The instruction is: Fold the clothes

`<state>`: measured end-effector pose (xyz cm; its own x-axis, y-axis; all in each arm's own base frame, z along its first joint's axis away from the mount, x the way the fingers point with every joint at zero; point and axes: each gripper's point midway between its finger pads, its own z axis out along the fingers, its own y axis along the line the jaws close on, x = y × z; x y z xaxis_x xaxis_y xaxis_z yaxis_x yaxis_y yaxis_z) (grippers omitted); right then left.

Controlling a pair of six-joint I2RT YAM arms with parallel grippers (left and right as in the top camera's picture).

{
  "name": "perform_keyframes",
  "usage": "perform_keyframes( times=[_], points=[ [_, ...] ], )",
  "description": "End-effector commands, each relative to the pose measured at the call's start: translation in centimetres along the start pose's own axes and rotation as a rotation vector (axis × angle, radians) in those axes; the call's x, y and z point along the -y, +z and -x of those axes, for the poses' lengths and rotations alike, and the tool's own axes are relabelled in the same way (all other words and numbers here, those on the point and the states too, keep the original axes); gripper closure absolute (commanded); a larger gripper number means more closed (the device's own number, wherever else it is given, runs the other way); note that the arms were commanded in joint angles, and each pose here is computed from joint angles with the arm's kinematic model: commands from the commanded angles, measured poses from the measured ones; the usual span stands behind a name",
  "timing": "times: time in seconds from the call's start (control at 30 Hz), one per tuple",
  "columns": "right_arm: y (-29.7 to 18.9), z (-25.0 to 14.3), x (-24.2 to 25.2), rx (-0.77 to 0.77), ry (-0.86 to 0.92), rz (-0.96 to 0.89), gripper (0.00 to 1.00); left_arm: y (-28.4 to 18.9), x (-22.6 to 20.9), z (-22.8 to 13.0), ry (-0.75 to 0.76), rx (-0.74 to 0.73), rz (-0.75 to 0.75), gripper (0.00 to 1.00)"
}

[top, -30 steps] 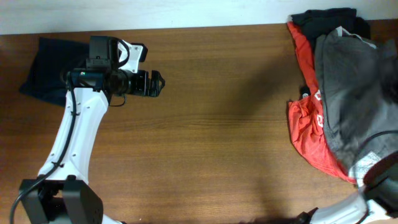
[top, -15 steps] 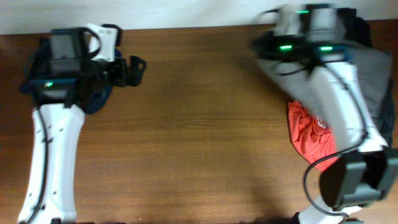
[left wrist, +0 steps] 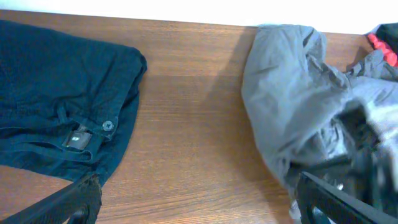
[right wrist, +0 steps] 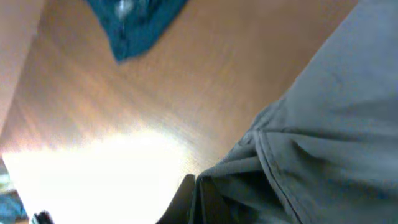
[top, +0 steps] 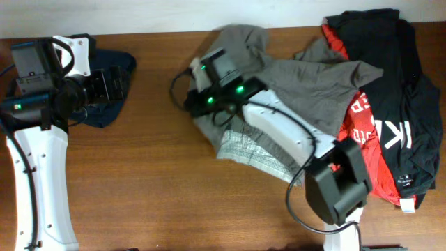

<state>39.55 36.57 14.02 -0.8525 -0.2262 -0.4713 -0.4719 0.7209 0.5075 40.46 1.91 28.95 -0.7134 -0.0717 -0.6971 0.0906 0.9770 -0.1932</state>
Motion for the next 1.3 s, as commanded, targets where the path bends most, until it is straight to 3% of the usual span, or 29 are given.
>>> perform_keyframes(
  times=[0.0, 0.4, 0.47, 0.57, 0.7, 0.93, 1.03, 1.27],
  points=[
    [0.8, -1.9, -3.0, -0.058, -0.033, 0.04, 0.96, -0.6, -0.5, 0.6, 0.024, 0.021, 0.031, 0.01],
    [3.0, -8.2, -11.5, -0.19, -0.222, 0.142, 0.94, -0.2, -1.9, 1.0, 0.027, 0.028, 0.102, 0.01],
    [3.0, -8.7, -11.7, -0.203, -0.226, 0.144, 0.8, -0.2, -1.9, 0.9, 0.026, 0.025, 0.103, 0.01],
    [2.3, -8.6, -11.4, -0.21, -0.214, 0.134, 0.5, -0.2, -1.9, 0.9, 0.026, 0.025, 0.102, 0.01],
    [-0.6, -6.1, -9.7, -0.156, -0.184, 0.113, 0.41, 0.3, -2.0, 0.9, 0.025, 0.02, 0.102, 0.01],
    [-7.9, 0.5, 1.0, 0.01, -0.007, -0.063, 0.28, 3.6, -1.5, 0.3, 0.029, -0.028, 0.054, 0.01],
    [-10.7, 2.8, 9.5, 0.086, 0.036, -0.258, 0.27, 7.2, 0.6, 0.1, 0.108, -0.054, -0.021, 0.01],
    [-16.0, 2.5, 22.1, 0.127, 0.215, -0.525, 0.24, 14.2, 4.5, -2.0, 0.177, -0.131, -0.1, 0.01]
  ],
)
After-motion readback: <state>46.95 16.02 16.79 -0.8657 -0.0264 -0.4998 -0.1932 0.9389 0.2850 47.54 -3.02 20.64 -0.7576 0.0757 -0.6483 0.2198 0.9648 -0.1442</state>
